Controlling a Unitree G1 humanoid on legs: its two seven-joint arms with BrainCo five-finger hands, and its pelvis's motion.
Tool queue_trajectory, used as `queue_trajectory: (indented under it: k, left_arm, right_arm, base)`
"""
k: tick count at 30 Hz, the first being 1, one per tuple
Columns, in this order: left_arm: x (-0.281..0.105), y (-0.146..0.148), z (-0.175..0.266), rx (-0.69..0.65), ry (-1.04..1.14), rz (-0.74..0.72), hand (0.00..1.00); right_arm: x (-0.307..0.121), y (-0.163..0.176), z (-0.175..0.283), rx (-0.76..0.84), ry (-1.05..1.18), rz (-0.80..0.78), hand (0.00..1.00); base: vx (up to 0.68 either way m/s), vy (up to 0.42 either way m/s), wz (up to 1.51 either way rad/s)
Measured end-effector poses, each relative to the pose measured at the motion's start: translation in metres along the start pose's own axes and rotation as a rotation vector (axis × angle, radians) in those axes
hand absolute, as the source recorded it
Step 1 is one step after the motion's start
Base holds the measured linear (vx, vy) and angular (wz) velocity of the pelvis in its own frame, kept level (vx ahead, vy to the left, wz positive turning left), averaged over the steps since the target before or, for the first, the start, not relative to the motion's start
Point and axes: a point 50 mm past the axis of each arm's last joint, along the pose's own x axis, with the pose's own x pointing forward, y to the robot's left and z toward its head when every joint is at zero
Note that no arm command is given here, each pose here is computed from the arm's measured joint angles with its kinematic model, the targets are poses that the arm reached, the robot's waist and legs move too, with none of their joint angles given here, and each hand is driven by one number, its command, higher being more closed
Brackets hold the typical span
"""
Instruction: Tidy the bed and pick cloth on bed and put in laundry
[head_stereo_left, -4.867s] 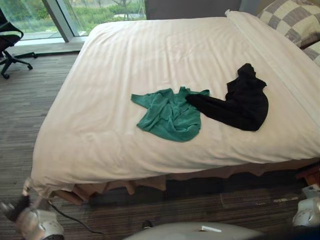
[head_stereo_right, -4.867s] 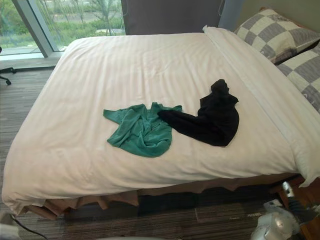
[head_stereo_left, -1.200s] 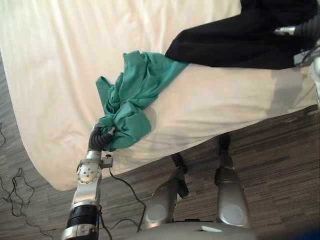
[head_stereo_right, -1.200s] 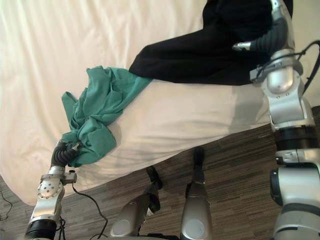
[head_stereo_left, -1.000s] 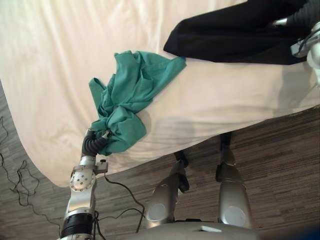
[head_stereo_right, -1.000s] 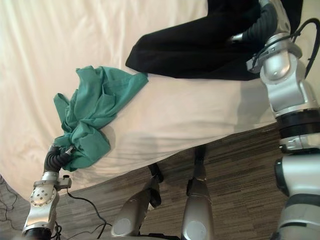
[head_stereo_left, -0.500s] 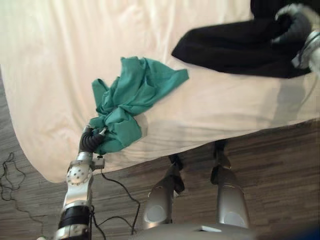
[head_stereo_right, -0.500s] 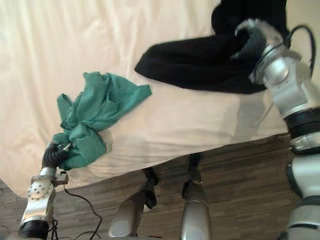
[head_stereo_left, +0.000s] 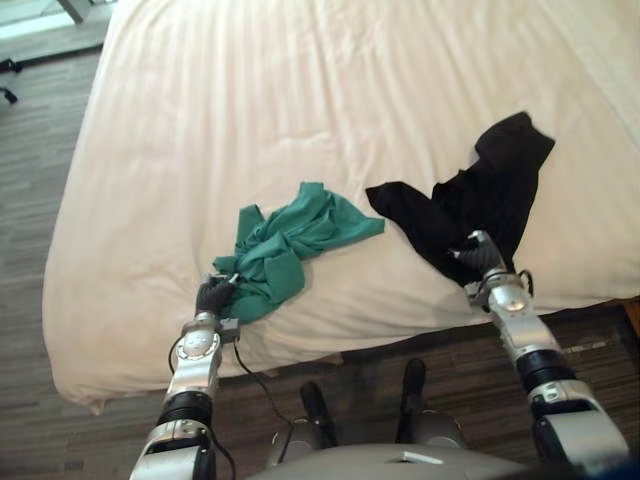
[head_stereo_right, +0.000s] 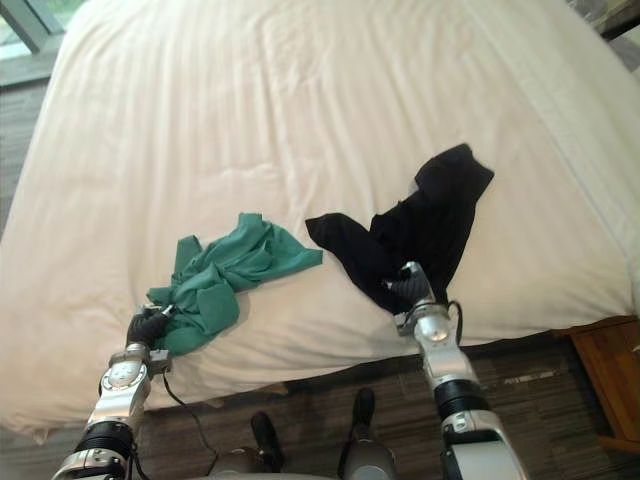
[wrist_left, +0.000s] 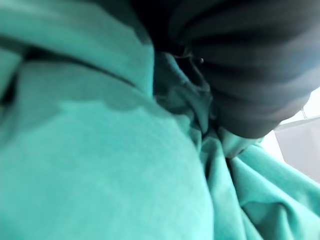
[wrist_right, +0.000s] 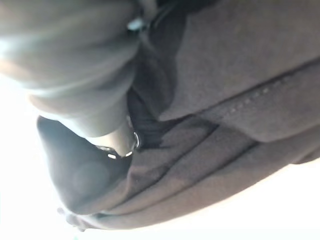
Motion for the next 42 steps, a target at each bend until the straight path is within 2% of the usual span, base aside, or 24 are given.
queue_trajectory:
  k: [13, 20, 24, 28, 34, 38, 42]
  left_arm:
    - [-0.007, -0.008, -0.027, 0.054, 0.141, 0.008, 1.0]
    - [-0.005, -0.018, -0.021, 0.065, 0.115, -0.016, 1.0]
    - [-0.009, -0.035, -0.022, -0.019, 0.118, -0.016, 1.0]
    - [-0.01, -0.047, -0.016, -0.163, 0.107, -0.002, 1.0]
    - [-0.012, -0.065, 0.015, -0.363, -0.01, -0.034, 1.0]
    - [-0.034, -0.058, -0.013, -0.425, 0.079, 0.019, 1.0]
    - [-0.063, -0.052, -0.05, -0.453, 0.198, 0.049, 1.0]
  right_arm:
    - [-0.034, 0.004, -0.089, 0.353, 0.379, -0.166, 1.0]
    - [-0.098, 0.017, -0.156, 0.359, 0.699, -0.188, 1.0]
    - [-0.138, 0.033, -0.183, 0.317, 0.885, -0.147, 1.0]
    - [-0.128, 0.042, -0.173, 0.275, 0.824, -0.109, 1.0]
    - [-0.127, 0.06, -0.16, 0.284, 0.736, -0.082, 1.0]
    - [-0.129, 0.055, -0.153, 0.283, 0.678, -0.103, 1.0]
    - [-0.137, 0.051, -0.153, 0.372, 0.67, -0.148, 1.0]
  base:
    - [0.01, 0.002, 0.03]
    - [0.03, -0.016, 0.57]
    - [0.06, -0.091, 0.47]
    - [0.06, -0.077, 0.45]
    - [-0.01, -0.076, 1.11]
    - [-0.05, 0.012, 1.22]
    - [-0.05, 0.023, 1.14]
